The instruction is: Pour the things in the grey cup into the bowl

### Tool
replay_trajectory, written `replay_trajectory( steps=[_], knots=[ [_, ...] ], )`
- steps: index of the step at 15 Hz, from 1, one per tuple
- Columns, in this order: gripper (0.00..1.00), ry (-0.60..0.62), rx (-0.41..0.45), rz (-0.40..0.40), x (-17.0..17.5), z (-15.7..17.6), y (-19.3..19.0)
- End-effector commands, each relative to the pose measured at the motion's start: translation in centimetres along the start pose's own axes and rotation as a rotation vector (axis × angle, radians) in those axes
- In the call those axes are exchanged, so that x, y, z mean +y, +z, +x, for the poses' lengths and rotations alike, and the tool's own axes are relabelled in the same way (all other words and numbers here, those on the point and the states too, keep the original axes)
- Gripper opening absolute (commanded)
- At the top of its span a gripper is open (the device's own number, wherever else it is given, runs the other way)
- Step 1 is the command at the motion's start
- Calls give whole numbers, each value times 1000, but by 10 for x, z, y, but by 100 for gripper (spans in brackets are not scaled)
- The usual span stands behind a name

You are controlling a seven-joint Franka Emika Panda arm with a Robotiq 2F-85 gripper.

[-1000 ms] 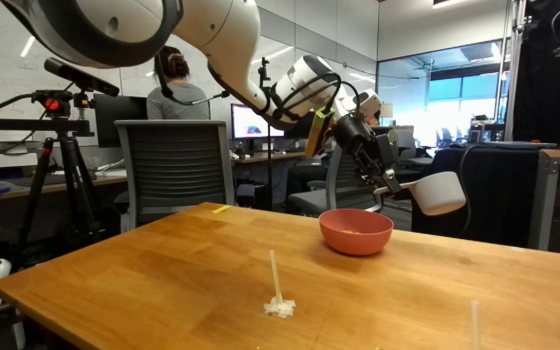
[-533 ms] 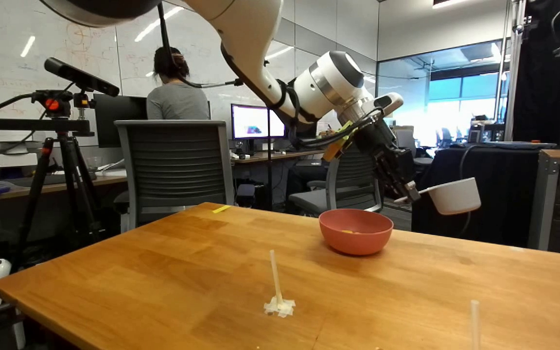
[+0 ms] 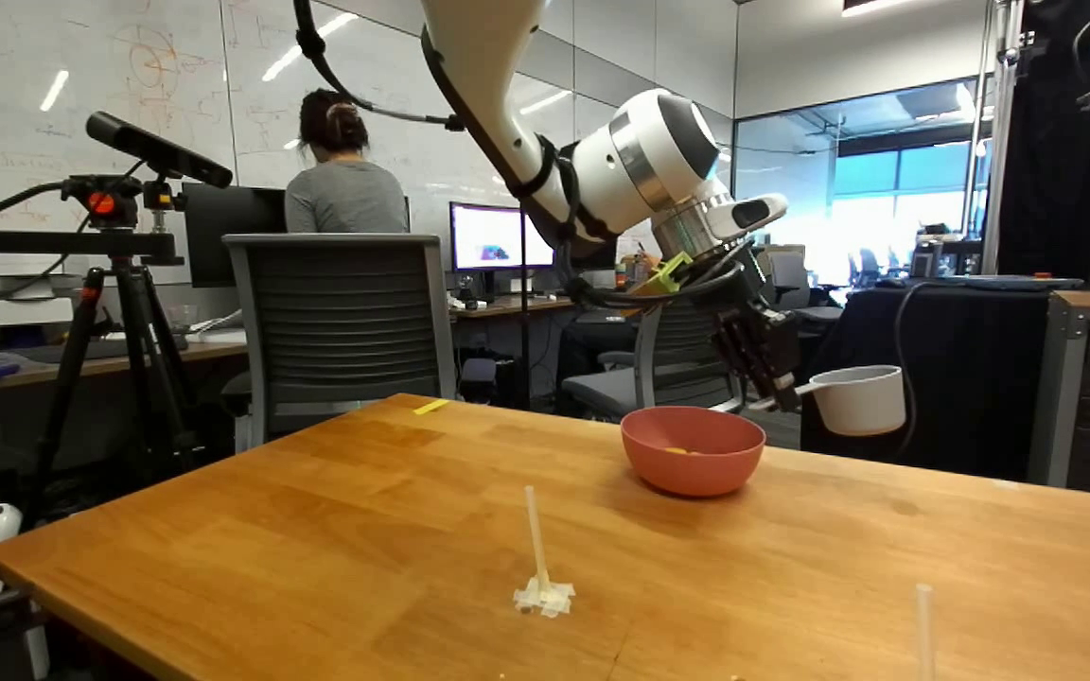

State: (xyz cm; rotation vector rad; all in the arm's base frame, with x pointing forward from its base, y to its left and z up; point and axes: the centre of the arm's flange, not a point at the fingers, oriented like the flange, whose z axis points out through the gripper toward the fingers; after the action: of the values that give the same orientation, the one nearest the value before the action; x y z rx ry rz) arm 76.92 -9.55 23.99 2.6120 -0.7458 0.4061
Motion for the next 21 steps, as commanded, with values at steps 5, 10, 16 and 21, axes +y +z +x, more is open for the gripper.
replay_trajectory(
  steps=[5,10,16,21],
  knots=[
    [6,-47,-101,69,64,-90,-19],
    [6,-74,-169,61,95,-128,-1],
    [6,-42,-174,97,120,-158,26],
    [48,-47,-154,103,119,-173,21]
  ],
)
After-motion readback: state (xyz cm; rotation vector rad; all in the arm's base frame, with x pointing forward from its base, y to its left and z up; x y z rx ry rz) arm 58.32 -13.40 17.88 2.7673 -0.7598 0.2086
